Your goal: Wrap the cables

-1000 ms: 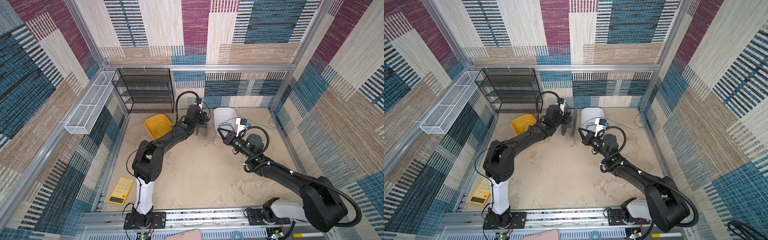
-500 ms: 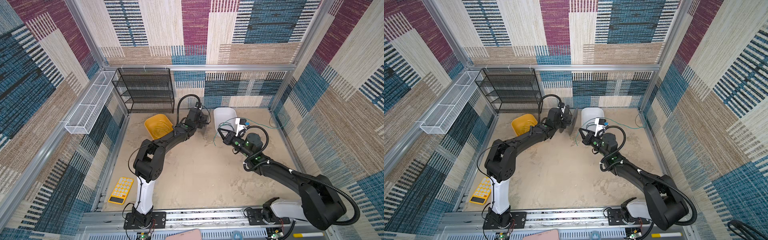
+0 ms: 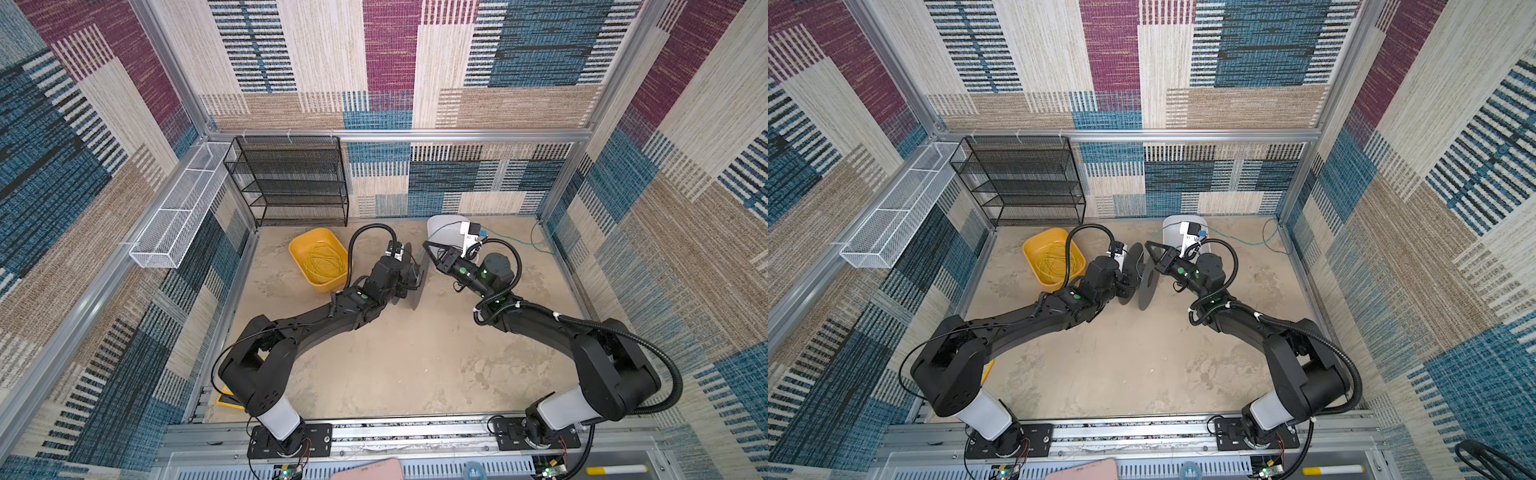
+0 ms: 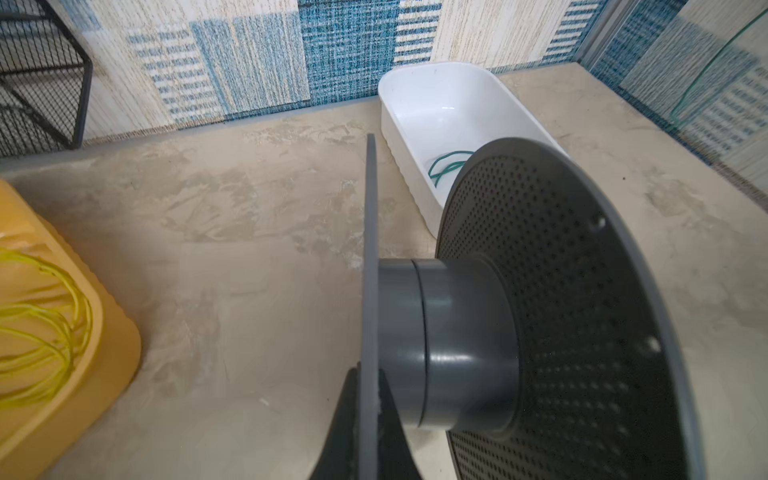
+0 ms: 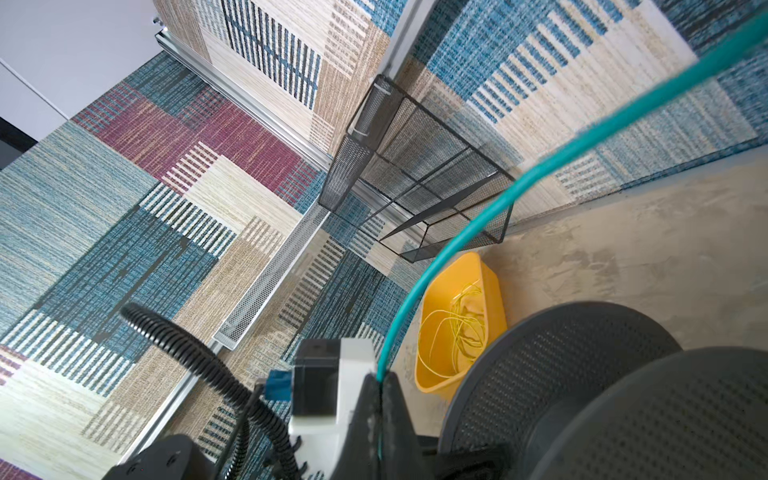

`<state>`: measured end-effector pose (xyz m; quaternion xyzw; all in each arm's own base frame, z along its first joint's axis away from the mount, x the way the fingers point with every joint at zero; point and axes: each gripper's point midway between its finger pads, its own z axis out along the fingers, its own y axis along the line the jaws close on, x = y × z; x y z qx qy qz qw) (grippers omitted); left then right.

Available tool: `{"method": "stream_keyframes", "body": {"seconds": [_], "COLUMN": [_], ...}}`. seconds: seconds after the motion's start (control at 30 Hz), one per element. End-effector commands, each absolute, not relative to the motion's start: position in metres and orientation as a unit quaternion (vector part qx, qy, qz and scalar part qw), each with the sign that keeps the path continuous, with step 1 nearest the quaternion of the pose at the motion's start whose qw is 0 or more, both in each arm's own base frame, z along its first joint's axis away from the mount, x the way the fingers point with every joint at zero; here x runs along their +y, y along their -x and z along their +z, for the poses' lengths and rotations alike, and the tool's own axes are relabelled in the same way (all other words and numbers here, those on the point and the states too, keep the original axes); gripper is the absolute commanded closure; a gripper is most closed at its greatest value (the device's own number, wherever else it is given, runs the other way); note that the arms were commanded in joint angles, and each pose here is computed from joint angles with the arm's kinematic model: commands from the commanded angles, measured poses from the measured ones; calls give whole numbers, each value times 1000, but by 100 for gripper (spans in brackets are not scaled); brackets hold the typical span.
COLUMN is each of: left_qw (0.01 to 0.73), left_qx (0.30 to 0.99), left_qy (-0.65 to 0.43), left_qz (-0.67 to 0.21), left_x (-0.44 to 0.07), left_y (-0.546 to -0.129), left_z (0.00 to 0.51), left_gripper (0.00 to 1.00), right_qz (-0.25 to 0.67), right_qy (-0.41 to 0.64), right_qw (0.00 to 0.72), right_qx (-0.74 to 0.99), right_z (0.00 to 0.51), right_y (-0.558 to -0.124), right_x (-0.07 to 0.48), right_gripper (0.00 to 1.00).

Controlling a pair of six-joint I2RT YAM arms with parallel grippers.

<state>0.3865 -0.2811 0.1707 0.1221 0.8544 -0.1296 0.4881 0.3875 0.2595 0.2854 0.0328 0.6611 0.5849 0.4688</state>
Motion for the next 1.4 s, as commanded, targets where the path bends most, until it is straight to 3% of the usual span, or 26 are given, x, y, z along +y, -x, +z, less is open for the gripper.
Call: {"method": "stream_keyframes", "body": {"seconds": [0.0, 0.37, 0.67, 1.03, 1.37], "left_qw": [468, 461, 454, 443, 451], "left_qx": [866, 868, 865, 855, 846], "left_qy": [-101, -146, -176, -224, -252], "left_qz": [-141, -113, -122, -147, -134], "left_x": [-276, -275, -280, -294, -308], "left_y": [-366, -340, -331, -321, -332], "left_z": [159, 165, 162, 167, 180], "left_gripper": [100, 100, 94, 75, 72], "right_qz": [633, 668, 662, 670, 669], "right_qy": [-31, -13, -9, -14, -11], "right_qw": [449, 438, 421, 403, 409], "right_qx": [629, 602, 620, 623, 621], "right_z": [294, 292, 258, 237, 244], "right_y": [-380, -376, -371, -357, -352], "right_x": [268, 280, 282, 278, 274], "right_gripper": [100, 100, 100, 100, 100]}}
